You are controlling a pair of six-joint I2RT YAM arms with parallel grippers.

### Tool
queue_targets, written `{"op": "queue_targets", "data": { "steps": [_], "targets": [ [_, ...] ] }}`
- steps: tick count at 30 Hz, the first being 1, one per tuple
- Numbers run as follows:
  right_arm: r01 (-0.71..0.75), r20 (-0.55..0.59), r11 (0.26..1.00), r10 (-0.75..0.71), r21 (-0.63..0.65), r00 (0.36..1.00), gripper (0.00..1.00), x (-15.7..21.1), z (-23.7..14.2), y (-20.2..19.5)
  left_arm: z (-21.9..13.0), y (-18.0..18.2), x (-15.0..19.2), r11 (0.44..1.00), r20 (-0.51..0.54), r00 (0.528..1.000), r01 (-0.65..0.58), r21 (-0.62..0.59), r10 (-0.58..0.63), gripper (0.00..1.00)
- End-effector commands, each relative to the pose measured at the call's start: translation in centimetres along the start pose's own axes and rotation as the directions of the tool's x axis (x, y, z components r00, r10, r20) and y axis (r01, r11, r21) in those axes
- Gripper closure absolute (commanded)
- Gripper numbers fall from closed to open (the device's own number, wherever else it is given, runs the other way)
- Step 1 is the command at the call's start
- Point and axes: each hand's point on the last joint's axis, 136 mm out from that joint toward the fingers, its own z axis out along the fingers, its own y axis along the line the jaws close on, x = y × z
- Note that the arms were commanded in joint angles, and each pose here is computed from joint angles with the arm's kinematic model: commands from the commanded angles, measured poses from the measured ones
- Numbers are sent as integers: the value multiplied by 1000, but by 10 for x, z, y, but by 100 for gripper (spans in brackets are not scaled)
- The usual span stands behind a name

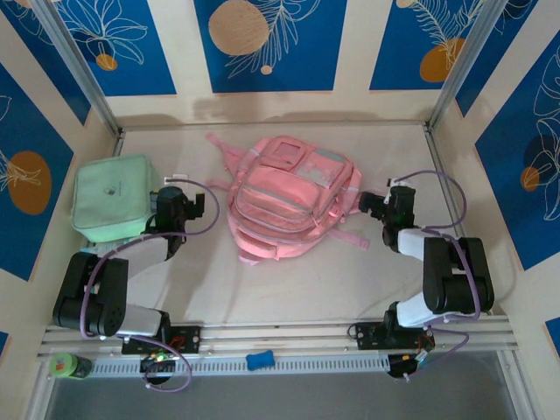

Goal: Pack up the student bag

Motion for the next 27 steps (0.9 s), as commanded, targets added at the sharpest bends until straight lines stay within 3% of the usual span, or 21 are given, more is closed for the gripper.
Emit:
{"op": "queue_targets", "data": {
  "steps": [1,3,6,9,12,15,27],
  "targets": [
    [187,208,966,-148,-181,967,1,-17,-13,46,-7,-4,-24,998,132,990,-45,53,38,1],
    [193,225,963,-150,-186,963,1,-13,-12,46,-13,-10,-16,995,140,990,-46,93,33,1],
    [127,159,970,-95,-205,983,1,-16,-4,37,-8,-14,6,993,114,993,-54,108,42,1],
    [137,164,974,-107,-183,981,1,-16,-4,37,-7,-22,8,985,161,987,-42,166,15,1],
    [136,163,974,-107,-184,981,1,-16,-4,37,8,-16,19,990,119,993,-8,143,-9,1],
    [134,160,973,-105,-189,982,1,-16,-4,37,12,-20,25,975,131,990,14,220,-44,1],
    [133,153,972,-104,-194,983,1,-16,-3,37,15,-11,29,980,106,992,49,194,-71,1]
  ]
}}
